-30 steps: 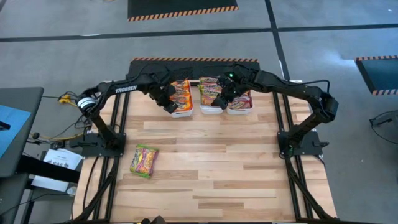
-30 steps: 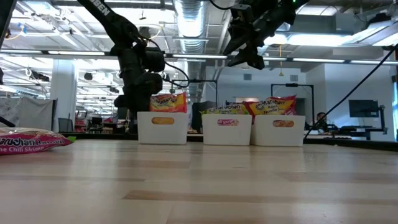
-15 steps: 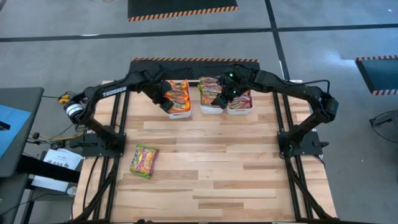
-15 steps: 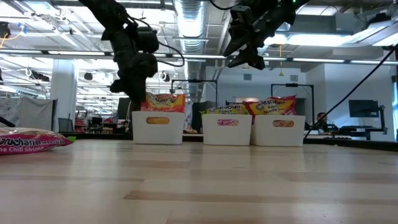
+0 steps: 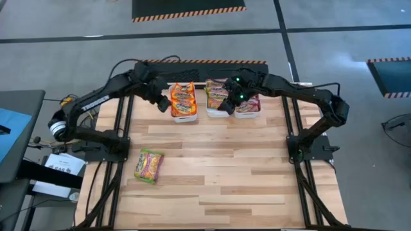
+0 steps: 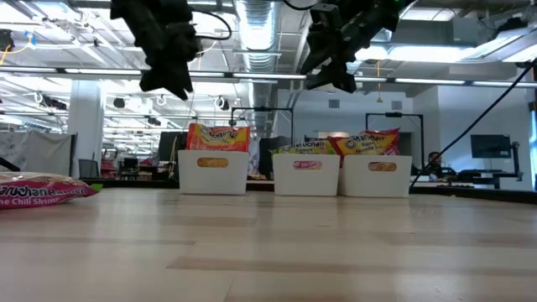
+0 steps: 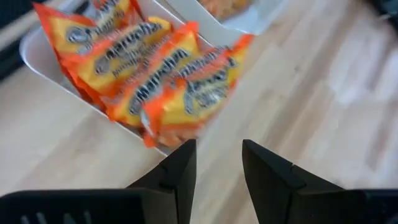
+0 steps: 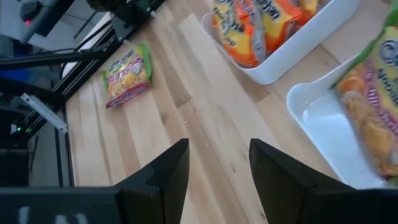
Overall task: Sort Maruchan noodles
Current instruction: Put the green noodle pack into the center white bin
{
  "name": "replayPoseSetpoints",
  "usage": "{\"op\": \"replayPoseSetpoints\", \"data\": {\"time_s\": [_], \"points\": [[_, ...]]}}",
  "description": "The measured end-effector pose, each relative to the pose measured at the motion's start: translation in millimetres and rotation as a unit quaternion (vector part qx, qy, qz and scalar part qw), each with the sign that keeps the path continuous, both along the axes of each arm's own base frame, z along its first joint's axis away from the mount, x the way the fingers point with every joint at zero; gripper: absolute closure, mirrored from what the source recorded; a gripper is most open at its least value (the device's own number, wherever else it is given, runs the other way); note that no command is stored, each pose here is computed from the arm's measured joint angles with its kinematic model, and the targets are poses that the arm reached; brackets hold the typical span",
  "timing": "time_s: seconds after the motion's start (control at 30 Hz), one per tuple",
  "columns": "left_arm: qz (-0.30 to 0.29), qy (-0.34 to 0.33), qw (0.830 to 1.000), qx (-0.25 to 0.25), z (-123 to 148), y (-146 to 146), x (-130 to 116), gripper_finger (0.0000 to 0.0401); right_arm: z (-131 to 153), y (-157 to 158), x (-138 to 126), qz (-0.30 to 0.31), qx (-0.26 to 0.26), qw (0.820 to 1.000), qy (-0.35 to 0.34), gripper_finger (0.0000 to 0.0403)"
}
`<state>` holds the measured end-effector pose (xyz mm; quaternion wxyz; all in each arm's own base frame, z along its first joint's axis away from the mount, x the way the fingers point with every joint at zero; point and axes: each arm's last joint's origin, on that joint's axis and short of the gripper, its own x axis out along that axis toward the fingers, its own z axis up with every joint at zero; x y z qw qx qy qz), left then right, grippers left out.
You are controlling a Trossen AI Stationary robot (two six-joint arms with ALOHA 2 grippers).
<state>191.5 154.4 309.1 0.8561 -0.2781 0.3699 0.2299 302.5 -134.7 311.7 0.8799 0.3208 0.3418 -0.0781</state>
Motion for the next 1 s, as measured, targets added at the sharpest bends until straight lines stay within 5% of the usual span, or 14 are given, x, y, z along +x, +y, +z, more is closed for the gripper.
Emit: {"op": "replayPoseSetpoints", "data": {"time_s": [0.37,0.63,1.0], "points": [[-0.105,-0.076,0.976,-0.173,17,-40,-22,0.0287,0,36,14,0.031,0.032,0.999,0.005,0.021],[-0.116,0.031,0.975,-0.185,24,-88,-60,0.0287,0,67,22,0.032,0.082,0.996,0.015,0.021],[-0.165,0.114,0.953,-0.227,11,-123,-86,0.0247,5,120,35,0.025,0.065,0.998,-0.001,0.021]]}}
